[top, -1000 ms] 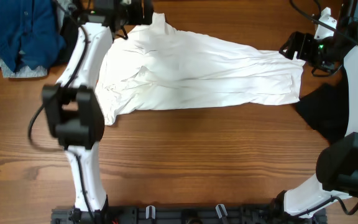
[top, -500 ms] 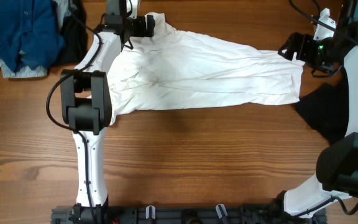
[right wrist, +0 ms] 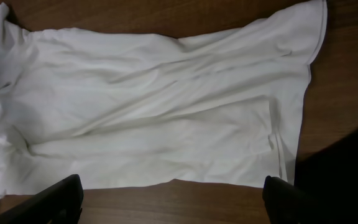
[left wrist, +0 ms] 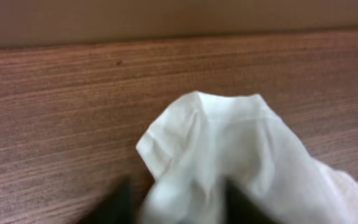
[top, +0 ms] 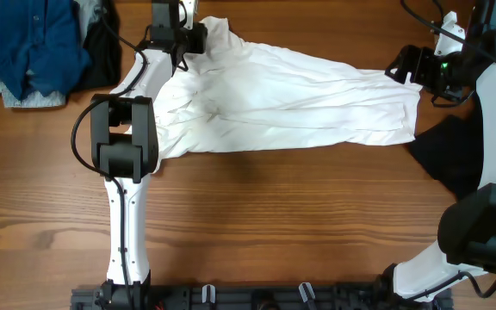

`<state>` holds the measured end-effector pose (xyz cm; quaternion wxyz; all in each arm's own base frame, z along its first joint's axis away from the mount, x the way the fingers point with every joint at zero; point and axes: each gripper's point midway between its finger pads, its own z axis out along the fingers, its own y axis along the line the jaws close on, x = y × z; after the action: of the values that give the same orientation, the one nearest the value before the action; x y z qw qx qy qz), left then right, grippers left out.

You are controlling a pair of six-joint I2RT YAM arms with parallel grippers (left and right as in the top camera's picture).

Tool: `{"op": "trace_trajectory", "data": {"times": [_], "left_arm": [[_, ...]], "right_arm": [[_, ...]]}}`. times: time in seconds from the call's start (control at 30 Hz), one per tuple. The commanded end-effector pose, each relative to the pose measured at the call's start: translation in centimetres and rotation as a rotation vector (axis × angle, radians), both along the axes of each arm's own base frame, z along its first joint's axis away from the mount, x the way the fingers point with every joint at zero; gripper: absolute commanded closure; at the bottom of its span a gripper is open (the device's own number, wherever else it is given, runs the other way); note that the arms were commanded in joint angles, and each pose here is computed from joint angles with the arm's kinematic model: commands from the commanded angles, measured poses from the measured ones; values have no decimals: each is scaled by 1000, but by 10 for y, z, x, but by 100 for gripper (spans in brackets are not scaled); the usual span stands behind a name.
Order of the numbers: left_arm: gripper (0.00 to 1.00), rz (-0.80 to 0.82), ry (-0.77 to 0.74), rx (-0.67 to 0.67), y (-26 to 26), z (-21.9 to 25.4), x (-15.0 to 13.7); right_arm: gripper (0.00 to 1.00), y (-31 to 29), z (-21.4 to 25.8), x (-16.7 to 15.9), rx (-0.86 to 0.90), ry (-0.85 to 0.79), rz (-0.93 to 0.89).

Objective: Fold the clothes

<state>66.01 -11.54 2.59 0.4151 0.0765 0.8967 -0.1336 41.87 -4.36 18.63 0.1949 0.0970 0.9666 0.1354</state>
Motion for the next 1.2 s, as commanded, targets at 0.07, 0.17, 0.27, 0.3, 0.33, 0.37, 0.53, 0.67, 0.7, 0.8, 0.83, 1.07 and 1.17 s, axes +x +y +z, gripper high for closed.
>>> {"op": "trace_trajectory", "data": {"times": [0.07,0.17,0.27,0.3,0.33,0.37,0.53,0.67,0.7,0.8,0.83,1.07,1.17], "left_arm": [[93,89,-34,-112,-3,12,14],[96,96,-47,-133,-4,16,16],[96,98,-26,-129,-3,13,14],[96,99,-8,-126,-3,12,12],[96,102,14,-121,-2,13,9],[96,104,36,-116,-1,15,7],[96,112,79,-101,9,63,-3],[96,114,60,-104,12,118,-14],[96,114,63,-103,13,133,-20],[96,113,109,-93,15,152,-42],[96,105,134,-78,15,153,-50],[96,108,408,8,25,117,-109],[96,151,513,80,39,104,-133]], "right_arm": [[7,5,6,2,24,-21,4],[7,5,6,2,32,-16,-12],[7,5,6,2,31,-17,-12],[7,5,6,2,31,-17,-12],[7,5,6,2,31,-17,-12],[7,5,6,2,31,-17,-12],[8,5,7,2,31,-18,-12],[9,6,5,3,31,-17,-9],[9,7,4,4,31,-16,-8],[9,8,0,6,31,-17,-3],[11,9,-2,7,31,-18,0],[12,11,-21,13,35,0,7],[12,12,-29,14,39,19,10]]}}
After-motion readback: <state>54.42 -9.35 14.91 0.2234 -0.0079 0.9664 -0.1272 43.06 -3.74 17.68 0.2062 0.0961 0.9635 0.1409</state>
